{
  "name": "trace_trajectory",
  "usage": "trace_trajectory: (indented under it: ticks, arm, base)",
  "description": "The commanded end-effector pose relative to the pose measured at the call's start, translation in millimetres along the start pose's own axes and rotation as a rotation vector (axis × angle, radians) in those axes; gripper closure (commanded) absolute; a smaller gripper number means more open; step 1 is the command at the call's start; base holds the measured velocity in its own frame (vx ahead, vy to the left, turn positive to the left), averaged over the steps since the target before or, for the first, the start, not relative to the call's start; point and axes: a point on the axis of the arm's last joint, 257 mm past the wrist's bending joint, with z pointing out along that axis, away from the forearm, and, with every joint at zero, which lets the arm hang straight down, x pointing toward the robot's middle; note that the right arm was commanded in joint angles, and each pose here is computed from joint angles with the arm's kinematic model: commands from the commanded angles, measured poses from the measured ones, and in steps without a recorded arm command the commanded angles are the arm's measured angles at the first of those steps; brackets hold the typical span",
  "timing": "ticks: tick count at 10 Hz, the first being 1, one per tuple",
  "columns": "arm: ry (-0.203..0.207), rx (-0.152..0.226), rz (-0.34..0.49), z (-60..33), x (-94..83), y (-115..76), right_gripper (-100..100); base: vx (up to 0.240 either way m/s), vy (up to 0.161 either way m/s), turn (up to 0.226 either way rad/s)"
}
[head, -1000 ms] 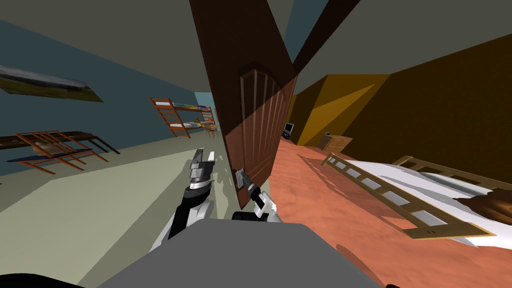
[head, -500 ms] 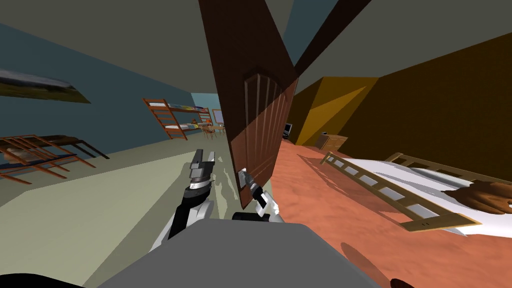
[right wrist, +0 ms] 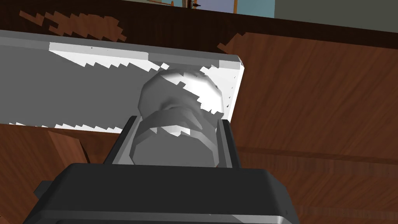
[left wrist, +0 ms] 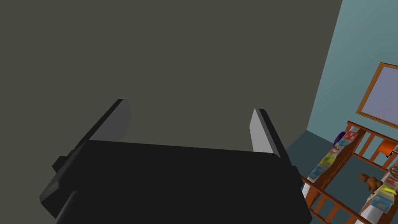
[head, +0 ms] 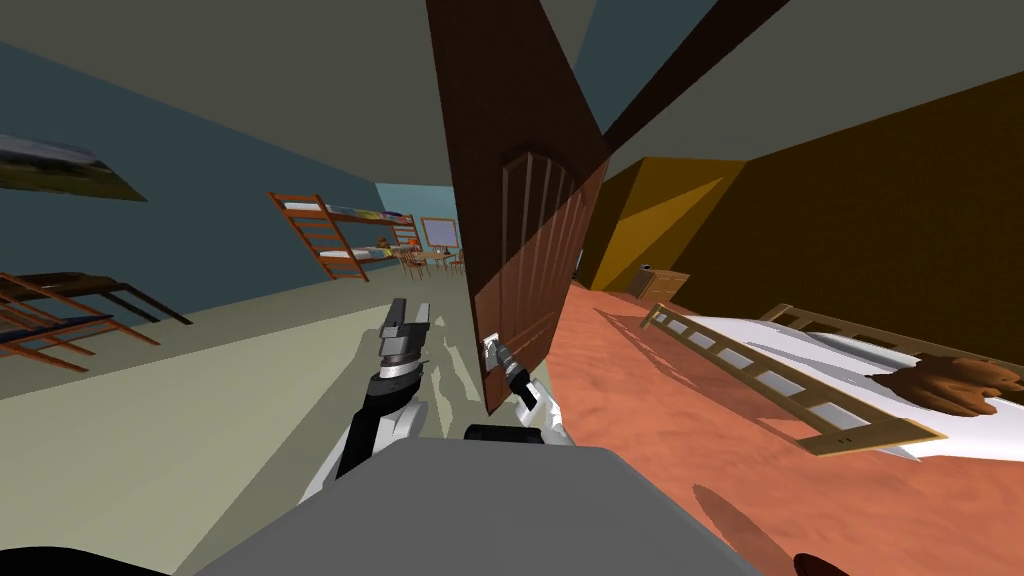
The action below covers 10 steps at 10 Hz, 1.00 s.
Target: Push the door open
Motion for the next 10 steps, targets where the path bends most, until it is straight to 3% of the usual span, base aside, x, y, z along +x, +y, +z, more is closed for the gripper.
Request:
trace_trajectory:
  ticks: [1, 4, 5, 6, 10]
  arm:
    - [-0.026, 0.001, 0.003, 0.9, -10.1, 0.1, 100]
    - [-0.059, -0.021, 0.036, 9.7, -14.1, 10.9, 100]
    - [-0.053, -0.011, 0.025, 6.8, -15.7, 6.2, 100]
    - [-0.079, -0.003, 0.007, 1.8, -35.8, 2.5, 100]
    - [-0.128, 0.009, -0.009, -5.7, -66.4, -2.8, 100]
  base:
    - [0.083, 0.168, -0.049]
    - [0.066, 0.195, -0.068]
    - [0.031, 0.089, -0.039]
    - [0.069, 0.123, -0.052]
    - [0.094, 0.195, -0.069]
